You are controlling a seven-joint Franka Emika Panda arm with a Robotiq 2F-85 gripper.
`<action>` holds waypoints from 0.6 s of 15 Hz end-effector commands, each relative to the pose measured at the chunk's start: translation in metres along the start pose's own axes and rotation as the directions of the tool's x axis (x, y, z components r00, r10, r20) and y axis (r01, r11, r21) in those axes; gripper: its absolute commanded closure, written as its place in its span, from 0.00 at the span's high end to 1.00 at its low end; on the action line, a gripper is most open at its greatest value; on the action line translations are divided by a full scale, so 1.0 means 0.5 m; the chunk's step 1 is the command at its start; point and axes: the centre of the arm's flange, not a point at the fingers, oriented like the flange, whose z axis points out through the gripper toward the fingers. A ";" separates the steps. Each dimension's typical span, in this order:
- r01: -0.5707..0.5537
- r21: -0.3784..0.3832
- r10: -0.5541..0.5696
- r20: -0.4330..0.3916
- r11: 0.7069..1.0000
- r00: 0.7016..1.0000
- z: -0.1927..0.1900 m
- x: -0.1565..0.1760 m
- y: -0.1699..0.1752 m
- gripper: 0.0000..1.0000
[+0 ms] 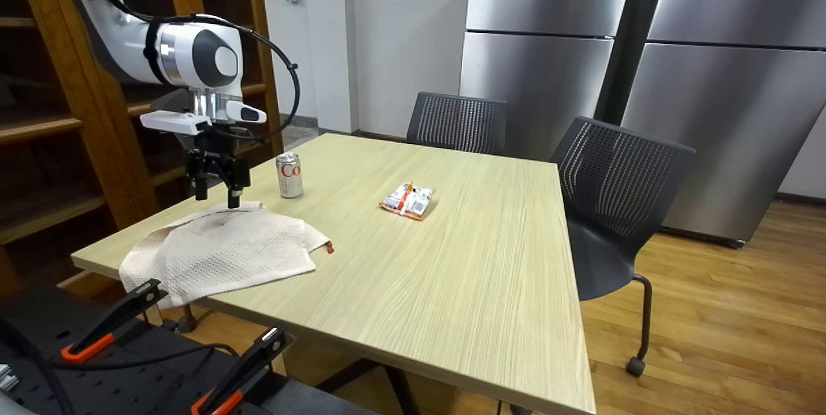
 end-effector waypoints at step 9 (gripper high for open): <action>-0.153 0.035 0.151 0.035 0.988 0.988 0.027 0.017 0.038 1.00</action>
